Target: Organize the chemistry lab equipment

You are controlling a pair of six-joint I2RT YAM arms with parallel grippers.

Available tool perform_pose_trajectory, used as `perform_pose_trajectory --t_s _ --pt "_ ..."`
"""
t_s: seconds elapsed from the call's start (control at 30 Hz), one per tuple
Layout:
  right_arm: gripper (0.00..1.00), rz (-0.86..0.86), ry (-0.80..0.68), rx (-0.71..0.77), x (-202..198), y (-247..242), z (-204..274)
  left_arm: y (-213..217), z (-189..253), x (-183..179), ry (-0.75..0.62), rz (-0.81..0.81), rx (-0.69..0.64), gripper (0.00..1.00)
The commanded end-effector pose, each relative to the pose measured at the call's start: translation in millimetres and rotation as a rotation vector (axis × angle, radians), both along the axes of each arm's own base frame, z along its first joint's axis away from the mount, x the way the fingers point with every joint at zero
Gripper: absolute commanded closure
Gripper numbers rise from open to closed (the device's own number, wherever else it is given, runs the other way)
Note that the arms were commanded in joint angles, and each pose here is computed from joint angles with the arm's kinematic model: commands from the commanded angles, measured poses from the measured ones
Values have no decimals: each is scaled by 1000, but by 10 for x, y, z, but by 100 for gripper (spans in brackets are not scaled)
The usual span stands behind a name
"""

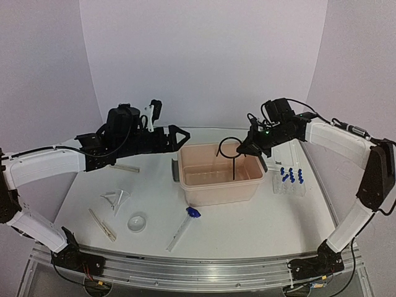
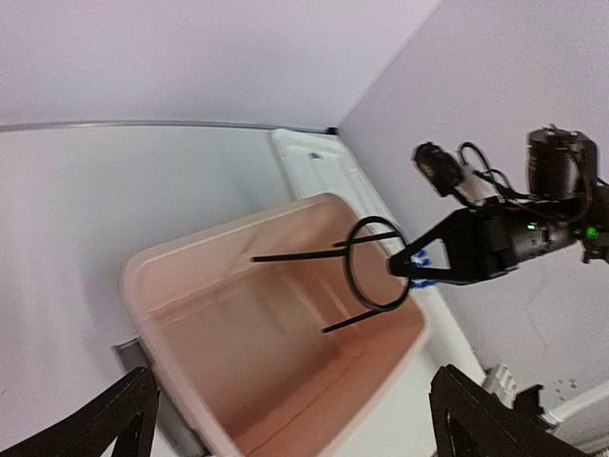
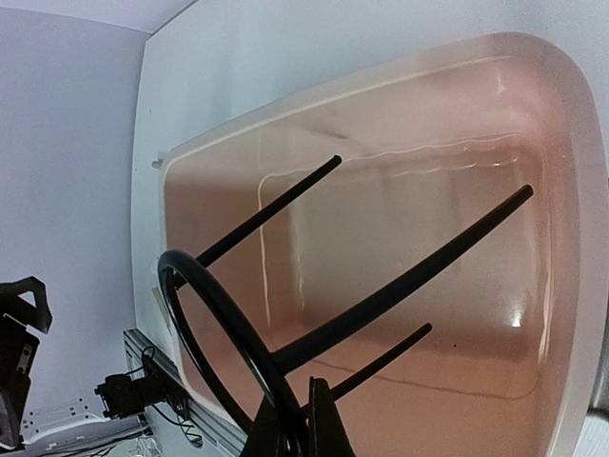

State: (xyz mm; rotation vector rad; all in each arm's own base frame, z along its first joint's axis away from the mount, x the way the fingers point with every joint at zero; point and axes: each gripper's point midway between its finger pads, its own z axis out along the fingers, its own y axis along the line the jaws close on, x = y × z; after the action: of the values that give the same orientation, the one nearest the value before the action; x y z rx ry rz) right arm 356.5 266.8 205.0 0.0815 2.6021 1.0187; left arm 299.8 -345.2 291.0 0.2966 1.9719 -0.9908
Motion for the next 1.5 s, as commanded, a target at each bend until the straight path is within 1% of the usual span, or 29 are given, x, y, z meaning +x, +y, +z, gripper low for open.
perform_pose_trajectory --t_s 0.0,0.13,0.27,0.4,0.57,0.83,0.97,1.27,1.47 --pt "100 -6 24 58 234 64 42 588 -533 143 119 298 170 0" --pt "100 -35 65 65 353 31 -61 776 -782 89 185 355 190 0" --pt "100 -68 118 70 431 -31 -201 939 -923 49 232 400 193 0" --pt "100 -85 149 65 463 -58 -315 1045 -964 13 251 426 188 0" --pt "93 -116 168 49 497 -108 -406 1127 -1043 -41 284 446 195 0" --pt "91 -156 187 7 502 -214 -569 1240 -1126 -126 321 475 196 0" --pt "87 -177 190 -12 515 -271 -621 1259 -1152 -165 336 473 198 0" --pt "66 -185 168 -12 513 -296 -532 1341 -1258 -278 393 483 217 0" --pt "62 -183 143 -7 529 -300 -435 1378 -1258 -317 398 487 210 0"
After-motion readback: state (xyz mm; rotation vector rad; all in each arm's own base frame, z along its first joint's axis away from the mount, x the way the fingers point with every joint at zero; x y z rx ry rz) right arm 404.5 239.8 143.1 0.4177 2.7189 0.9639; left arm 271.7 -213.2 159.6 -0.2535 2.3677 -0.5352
